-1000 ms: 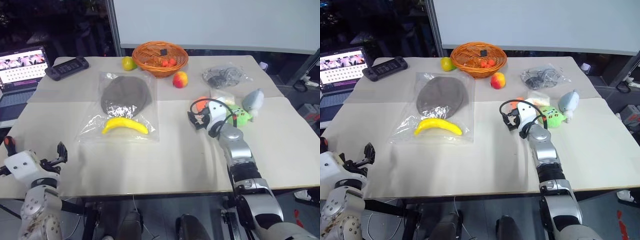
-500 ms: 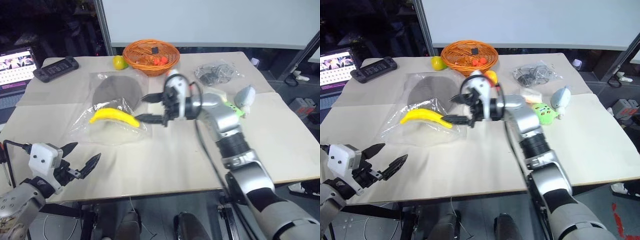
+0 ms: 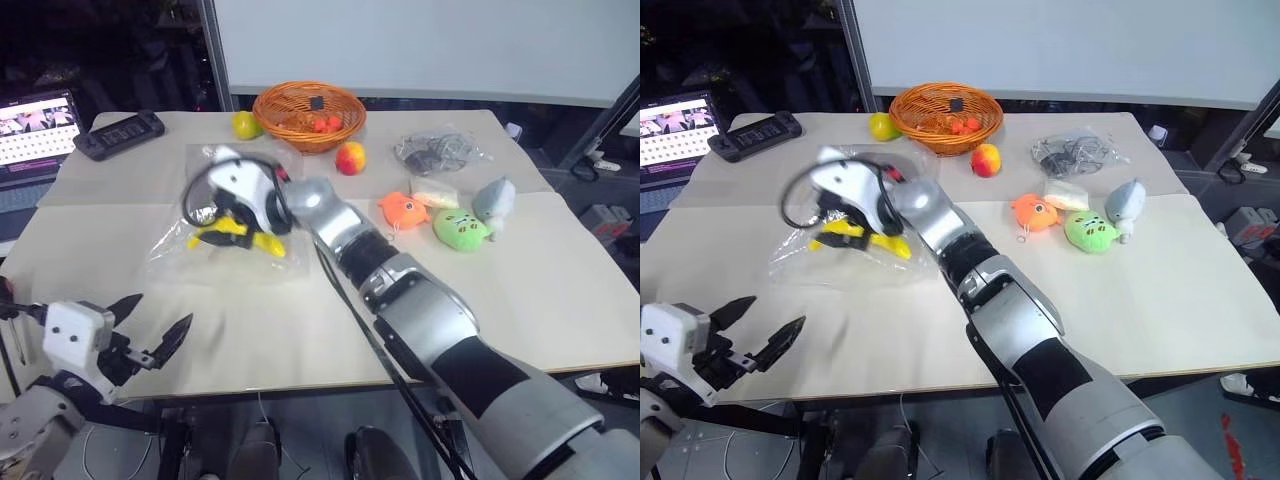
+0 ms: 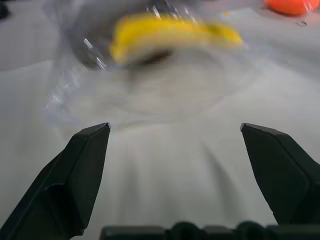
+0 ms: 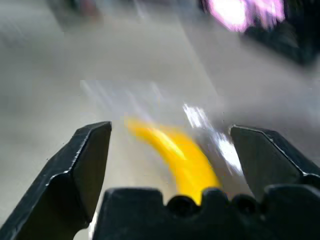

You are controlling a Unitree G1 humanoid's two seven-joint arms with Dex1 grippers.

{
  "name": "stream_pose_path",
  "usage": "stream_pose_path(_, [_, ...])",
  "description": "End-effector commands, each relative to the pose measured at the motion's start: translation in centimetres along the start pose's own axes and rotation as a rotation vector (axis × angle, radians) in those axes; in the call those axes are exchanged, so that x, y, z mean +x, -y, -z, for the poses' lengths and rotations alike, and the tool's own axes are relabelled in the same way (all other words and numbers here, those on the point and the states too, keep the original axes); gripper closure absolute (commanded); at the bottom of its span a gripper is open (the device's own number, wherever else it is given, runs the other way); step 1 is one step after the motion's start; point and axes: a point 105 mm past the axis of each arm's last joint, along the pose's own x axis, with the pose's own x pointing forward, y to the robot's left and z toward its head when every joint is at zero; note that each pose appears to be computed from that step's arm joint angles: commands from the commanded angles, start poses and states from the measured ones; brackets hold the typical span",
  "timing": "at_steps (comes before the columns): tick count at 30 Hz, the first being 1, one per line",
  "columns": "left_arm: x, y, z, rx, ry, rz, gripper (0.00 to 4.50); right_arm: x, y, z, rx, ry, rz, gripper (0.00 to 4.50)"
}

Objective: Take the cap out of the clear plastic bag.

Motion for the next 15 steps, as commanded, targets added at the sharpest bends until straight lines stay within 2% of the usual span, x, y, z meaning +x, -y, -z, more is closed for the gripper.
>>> stream_pose_path(1, [-0.9, 0.1, -1.8, 0.049, 0.050, -0.025, 0.00, 0.6, -0.2, 1.1, 0.049, -0.001, 0.067, 0.02])
stream_pose_path(7, [-1.2, -0.6, -3.1, 0.068, 0.082, -0.075, 0.00, 0.7, -1.2, 4.3, 0.128, -0.077, 0.076, 0.02])
stream_pose_path(14, [-0.8, -1.0, -3.2, 0.070, 0.076, -0.089, 0.00, 1.7, -3.0, 4.5, 0.161, -0.073, 0.043, 0.02])
stream_pose_path(15, [-0.7, -1.0, -3.2, 0.069, 0.076, -0.090, 0.00, 1.8, -3.3, 4.4, 0.156, -0.071, 0.033, 0.27])
